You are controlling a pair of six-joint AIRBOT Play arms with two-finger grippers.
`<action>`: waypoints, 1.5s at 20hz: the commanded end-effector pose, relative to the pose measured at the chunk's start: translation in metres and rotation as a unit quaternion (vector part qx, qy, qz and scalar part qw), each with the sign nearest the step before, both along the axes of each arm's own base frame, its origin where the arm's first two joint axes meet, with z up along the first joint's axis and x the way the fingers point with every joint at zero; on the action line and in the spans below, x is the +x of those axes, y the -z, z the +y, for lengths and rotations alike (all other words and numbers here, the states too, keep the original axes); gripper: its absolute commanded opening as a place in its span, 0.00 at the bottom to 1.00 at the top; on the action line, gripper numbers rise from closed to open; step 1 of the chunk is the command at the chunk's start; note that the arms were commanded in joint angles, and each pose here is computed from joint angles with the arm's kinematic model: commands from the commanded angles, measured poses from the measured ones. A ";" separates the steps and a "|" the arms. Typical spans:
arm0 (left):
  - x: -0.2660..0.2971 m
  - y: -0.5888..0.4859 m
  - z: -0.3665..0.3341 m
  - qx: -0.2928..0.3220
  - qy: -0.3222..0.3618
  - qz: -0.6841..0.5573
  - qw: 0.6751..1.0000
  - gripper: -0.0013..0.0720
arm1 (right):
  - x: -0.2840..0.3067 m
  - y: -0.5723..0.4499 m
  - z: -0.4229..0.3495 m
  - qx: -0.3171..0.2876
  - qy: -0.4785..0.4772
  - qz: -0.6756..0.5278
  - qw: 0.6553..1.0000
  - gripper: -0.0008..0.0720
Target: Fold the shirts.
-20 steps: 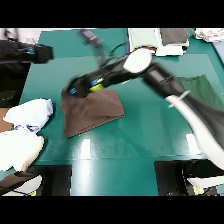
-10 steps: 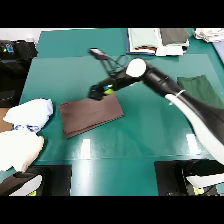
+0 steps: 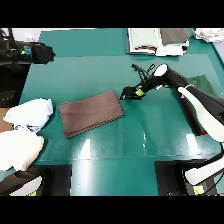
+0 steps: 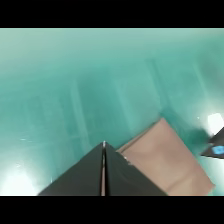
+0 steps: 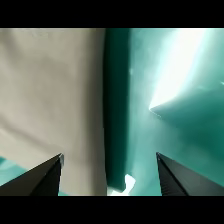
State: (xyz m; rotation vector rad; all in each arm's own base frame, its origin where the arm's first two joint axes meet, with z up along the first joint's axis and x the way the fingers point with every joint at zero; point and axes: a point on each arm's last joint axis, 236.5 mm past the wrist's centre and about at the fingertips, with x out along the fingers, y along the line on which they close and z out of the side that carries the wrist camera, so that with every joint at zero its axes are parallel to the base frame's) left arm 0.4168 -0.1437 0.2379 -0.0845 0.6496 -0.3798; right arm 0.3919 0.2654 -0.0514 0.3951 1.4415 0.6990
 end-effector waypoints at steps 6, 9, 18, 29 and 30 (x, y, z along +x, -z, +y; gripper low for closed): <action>-0.001 0.009 -0.018 -0.006 0.020 0.013 1.000 0.05 | -0.033 0.019 0.136 0.118 -0.090 0.042 0.988 0.25; -0.005 0.007 -0.030 -0.017 0.033 0.013 0.999 0.05 | -0.015 -0.004 0.152 0.126 -0.094 -0.016 0.987 0.04; -0.034 -0.009 -0.109 -0.030 0.120 -0.026 0.992 0.05 | 0.119 -0.127 -0.141 -0.064 0.106 -0.189 0.974 0.04; -0.033 -0.018 -0.117 -0.062 0.112 -0.031 0.991 0.05 | 0.087 -0.192 -0.448 -0.106 0.410 -0.211 0.881 0.04; -0.032 -0.019 -0.117 -0.066 0.109 -0.030 0.991 0.05 | 0.088 -0.199 -0.451 -0.097 0.419 -0.220 0.875 0.04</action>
